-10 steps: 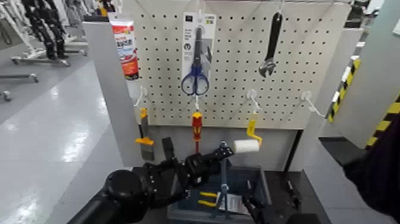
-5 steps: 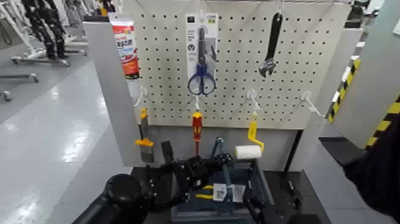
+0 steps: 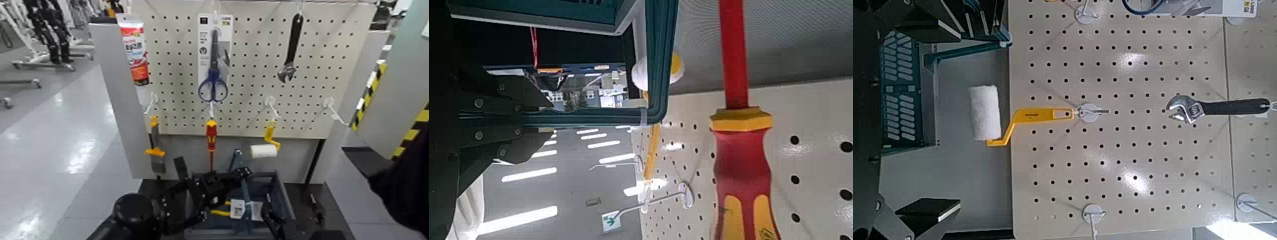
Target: Grasp the handle of the crate.
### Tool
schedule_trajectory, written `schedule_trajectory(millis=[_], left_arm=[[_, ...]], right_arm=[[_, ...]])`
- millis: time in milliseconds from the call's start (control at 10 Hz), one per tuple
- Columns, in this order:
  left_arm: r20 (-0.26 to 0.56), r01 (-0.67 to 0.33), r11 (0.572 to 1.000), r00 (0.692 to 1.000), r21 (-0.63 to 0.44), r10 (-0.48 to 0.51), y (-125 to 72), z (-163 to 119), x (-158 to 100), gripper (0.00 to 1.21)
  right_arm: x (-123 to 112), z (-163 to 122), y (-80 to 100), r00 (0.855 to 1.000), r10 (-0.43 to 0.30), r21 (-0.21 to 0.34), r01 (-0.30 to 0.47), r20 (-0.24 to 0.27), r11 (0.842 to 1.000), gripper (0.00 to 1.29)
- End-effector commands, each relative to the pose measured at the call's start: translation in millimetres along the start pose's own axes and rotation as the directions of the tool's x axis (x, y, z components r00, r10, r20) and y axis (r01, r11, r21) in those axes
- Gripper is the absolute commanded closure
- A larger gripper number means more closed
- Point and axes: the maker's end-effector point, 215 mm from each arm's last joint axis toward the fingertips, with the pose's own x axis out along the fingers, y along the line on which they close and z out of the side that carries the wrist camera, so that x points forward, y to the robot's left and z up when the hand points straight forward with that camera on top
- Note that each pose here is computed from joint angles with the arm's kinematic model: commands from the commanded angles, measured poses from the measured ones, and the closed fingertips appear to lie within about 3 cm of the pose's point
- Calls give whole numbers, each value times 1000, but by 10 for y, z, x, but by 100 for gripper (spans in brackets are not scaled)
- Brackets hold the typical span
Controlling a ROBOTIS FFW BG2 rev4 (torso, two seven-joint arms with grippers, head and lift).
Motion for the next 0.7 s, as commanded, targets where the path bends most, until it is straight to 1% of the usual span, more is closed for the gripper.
schedule_trajectory(millis=[100, 500, 700], left_arm=[[-4, 43, 999, 999, -16, -43, -126, -93, 63, 118], [-43, 114, 993, 993, 4, -114, -458, -296, 161, 118], [-62, 122, 993, 991, -7, -122, -491, -438, 141, 118]], right_arm=[[-6, 5, -18, 1000, -3, 0, 3, 3, 1000, 13], [-12, 20, -52, 1000, -9, -1, 9, 8, 1000, 13], [-16, 19, -73, 1000, -13, -2, 13, 8, 1000, 13]])
